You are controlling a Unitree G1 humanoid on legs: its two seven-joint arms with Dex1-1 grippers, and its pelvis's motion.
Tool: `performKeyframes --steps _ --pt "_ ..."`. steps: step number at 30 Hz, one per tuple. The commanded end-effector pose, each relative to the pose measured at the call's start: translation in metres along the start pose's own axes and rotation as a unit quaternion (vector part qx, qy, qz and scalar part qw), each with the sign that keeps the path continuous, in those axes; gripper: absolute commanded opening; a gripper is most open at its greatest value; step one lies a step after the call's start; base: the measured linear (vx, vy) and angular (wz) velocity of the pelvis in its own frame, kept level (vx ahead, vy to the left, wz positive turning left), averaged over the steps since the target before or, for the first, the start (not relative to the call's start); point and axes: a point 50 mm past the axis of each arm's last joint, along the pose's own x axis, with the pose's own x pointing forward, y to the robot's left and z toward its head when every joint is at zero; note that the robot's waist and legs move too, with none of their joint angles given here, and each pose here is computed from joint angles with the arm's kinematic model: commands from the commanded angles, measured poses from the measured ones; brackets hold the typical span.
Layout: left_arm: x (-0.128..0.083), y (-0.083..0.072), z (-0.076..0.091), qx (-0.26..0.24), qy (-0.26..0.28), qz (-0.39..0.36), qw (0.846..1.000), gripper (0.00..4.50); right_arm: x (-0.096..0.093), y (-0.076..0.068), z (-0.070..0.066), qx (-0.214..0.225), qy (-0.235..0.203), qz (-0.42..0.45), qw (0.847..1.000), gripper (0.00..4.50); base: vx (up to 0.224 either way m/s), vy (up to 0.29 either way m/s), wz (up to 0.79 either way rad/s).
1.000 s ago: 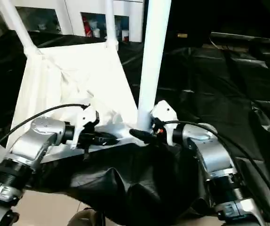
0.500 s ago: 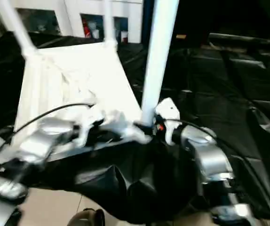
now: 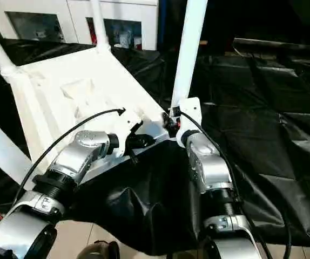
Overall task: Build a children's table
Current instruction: Rotate leg to tighten
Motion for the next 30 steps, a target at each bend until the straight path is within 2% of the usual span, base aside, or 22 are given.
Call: performKeyframes --steps 1,3,7,8,10,12,13,14,16,18,21,25,30 --pt "0.007 -0.017 0.031 0.052 -0.071 -0.066 0.994 0.0 0.001 0.036 -0.019 0.008 0.039 0.121 0.992 3.21 0.0 0.0 0.0" --pt "-0.002 -0.017 0.025 0.063 -0.066 -0.096 0.991 0.0 -0.007 0.031 -0.015 -0.021 0.04 0.174 0.984 3.42 0.0 0.0 0.0" --pt "-0.011 -0.017 0.019 0.073 -0.059 -0.13 0.987 0.0 -0.019 0.025 -0.014 -0.059 0.046 0.241 0.968 3.52 0.0 0.0 0.0" --pt "-0.017 -0.018 0.016 0.077 -0.056 -0.149 0.984 0.0 -0.027 0.02 -0.013 -0.079 0.051 0.277 0.956 3.52 0.0 0.0 0.0" --pt "-0.022 -0.018 0.013 0.074 -0.05 -0.169 0.982 0.0 -0.036 0.015 -0.013 -0.094 0.06 0.311 0.944 3.52 0.0 0.0 0.0" --pt "-0.028 -0.018 0.01 0.077 -0.048 -0.192 0.977 0.0 -0.044 0.008 -0.012 -0.109 0.072 0.338 0.932 3.52 0.0 0.0 0.0" --pt "-0.028 -0.018 0.01 0.077 -0.048 -0.193 0.977 0.0 -0.045 0.008 -0.012 -0.109 0.072 0.339 0.932 3.52 0.0 0.0 0.0" --pt "-0.037 -0.02 0.007 0.076 -0.042 -0.226 0.97 0.0 -0.055 -0.001 -0.013 -0.123 0.092 0.371 0.916 3.52 0.0 0.0 0.0" --pt "-0.038 -0.02 0.006 0.077 -0.041 -0.229 0.969 0.0 -0.056 -0.002 -0.013 -0.124 0.095 0.374 0.914 3.52 0.0 0.0 0.0" --pt "-0.043 -0.018 0.004 0.078 -0.037 -0.232 0.969 0.0 -0.059 -0.009 -0.011 -0.124 0.104 0.382 0.91 3.52 0.0 0.0 0.0" --pt "-0.046 -0.016 0.003 0.077 -0.033 -0.235 0.968 0.0 -0.059 -0.012 -0.008 -0.119 0.102 0.383 0.91 3.27 0.0 0.0 0.0" --pt "-0.048 -0.016 0.003 0.076 -0.033 -0.236 0.968 0.0 -0.06 -0.011 -0.007 -0.114 0.098 0.391 0.908 2.87 0.0 0.0 0.0" --pt "-0.048 -0.017 0.002 0.075 -0.032 -0.24 0.968 0.0 -0.063 -0.003 -0.012 -0.103 0.104 0.41 0.9 2.46 0.0 0.0 0.0"
